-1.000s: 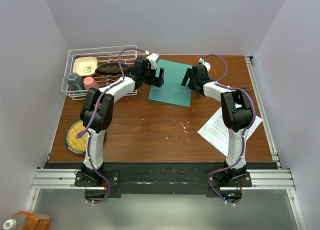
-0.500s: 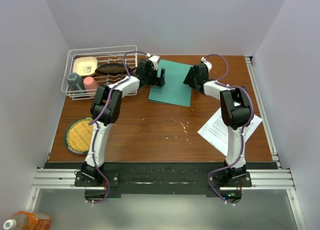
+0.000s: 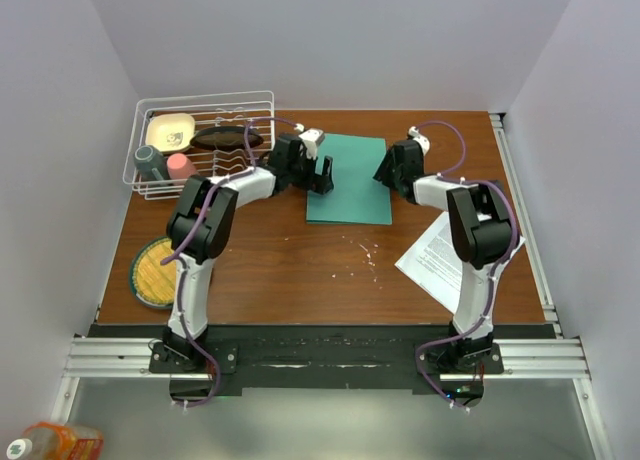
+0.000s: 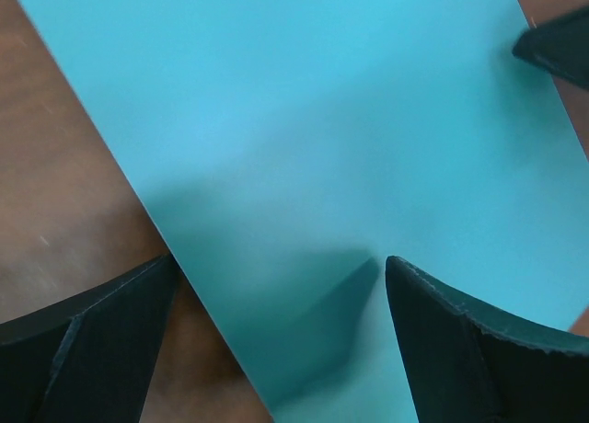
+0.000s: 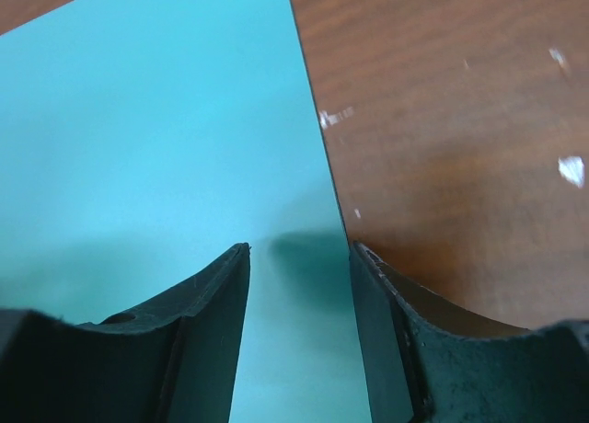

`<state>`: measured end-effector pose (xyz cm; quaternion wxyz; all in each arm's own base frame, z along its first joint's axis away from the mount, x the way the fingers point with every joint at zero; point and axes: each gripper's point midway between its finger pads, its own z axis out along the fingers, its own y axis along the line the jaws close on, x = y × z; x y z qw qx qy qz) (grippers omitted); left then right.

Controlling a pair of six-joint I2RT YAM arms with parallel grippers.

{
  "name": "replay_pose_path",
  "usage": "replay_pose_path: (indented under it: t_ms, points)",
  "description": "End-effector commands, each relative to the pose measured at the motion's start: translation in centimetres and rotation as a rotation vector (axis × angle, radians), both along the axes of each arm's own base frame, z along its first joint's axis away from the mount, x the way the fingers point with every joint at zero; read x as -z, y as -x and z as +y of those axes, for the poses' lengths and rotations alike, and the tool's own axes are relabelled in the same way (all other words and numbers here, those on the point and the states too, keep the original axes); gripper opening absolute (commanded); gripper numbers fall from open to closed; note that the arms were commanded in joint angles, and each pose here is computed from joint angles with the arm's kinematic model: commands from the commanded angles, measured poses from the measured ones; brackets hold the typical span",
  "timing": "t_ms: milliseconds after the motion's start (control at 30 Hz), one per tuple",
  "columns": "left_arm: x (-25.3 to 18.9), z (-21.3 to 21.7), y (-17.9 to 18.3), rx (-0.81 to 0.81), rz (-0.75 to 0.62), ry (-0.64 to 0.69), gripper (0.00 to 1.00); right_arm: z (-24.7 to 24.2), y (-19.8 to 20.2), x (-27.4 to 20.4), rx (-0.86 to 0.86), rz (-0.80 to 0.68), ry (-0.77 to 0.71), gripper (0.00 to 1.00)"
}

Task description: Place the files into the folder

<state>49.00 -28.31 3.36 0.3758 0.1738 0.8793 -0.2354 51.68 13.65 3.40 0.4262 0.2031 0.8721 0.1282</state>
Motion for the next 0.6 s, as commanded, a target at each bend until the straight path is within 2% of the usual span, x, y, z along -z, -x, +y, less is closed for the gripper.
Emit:
replay_pose_path:
  t_ms: [0,333,467,567]
  points:
    - [-0.2,-1.4,6.3,0.131,0.085,0.024,1.0,0.8,4.5,1.5,-0.051,0.093,-0.041,0.5]
    - [-1.6,1.4,13.9,0.268,0.111,-0.058,1.0,0.9,13.1,4.8,-0.108,0.196,-0.056,0.44]
    - [-1.4,2.4,18.8,0.376,0.193,-0.041,1.0,1.1,14.0,4.7,-0.123,0.2,-0.062,0.44]
    - [-2.5,3.4,19.2,0.441,0.11,-0.102,1.0,1.9,13.1,3.4,-0.153,0.184,-0.066,0.48]
